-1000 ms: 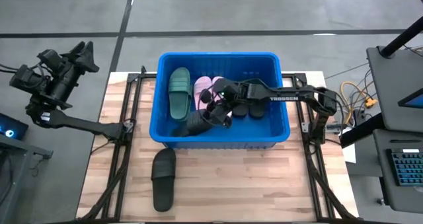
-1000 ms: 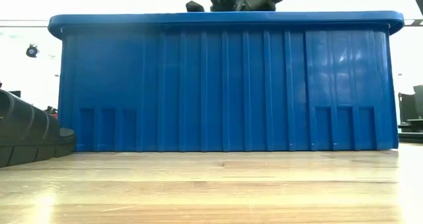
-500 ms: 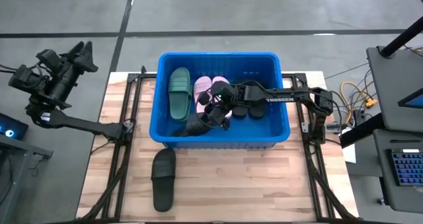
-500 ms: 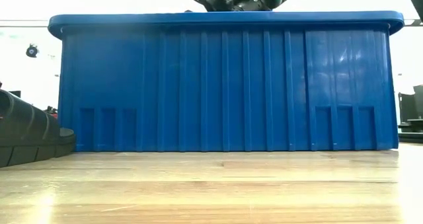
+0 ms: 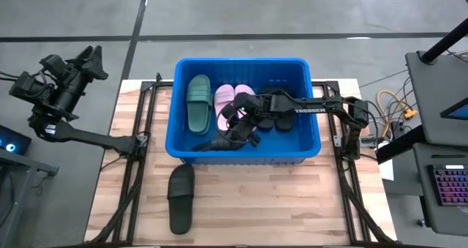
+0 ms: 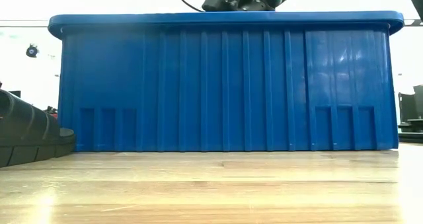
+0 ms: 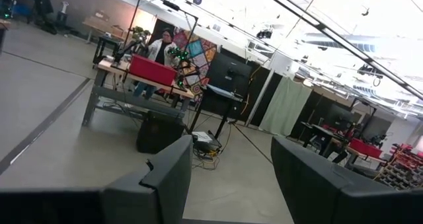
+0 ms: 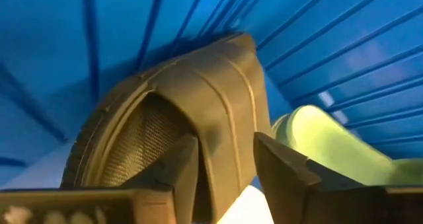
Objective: Pick and place slides into bin
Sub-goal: Put the black slipper into the blue bin
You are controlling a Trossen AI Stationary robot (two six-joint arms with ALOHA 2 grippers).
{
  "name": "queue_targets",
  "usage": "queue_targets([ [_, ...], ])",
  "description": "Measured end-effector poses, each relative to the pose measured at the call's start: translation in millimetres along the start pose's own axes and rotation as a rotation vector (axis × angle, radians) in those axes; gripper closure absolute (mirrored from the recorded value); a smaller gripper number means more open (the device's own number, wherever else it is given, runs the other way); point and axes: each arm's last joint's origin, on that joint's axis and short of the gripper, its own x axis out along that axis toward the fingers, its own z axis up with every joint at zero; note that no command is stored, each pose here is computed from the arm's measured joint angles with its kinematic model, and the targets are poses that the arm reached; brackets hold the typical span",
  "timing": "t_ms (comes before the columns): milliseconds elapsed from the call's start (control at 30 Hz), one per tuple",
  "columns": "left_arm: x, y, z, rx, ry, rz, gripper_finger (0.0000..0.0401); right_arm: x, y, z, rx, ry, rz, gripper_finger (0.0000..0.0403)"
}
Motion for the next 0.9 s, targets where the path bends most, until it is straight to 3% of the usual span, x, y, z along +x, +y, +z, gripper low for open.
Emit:
queue_targets([
  [167, -0.1, 0.3, 0.1, -0.001, 0.000, 0.000, 0.0209, 0.0, 4.3, -2.2, 0.003, 0.024, 0.040, 0.0248],
  [433, 0.0, -0.2, -0.1, 0.002, 0.000, 0.000, 0.0209, -4.4, 14.1, -6.1, 0.053, 0.128, 0.145, 0.0246],
  [667, 0.1, -0.6, -0.4, 0.003, 0.001, -0.001, 0.0209, -14.1, -0.3, 4.8, 0.097, 0.175, 0.041, 0.0245],
  [900, 0.1, -2.2, -0.6, 0.010, -0.007, -0.053, 0.0209, -44.6, -35.1, 15.1, 0.229, 0.228, -0.175, 0.0251],
])
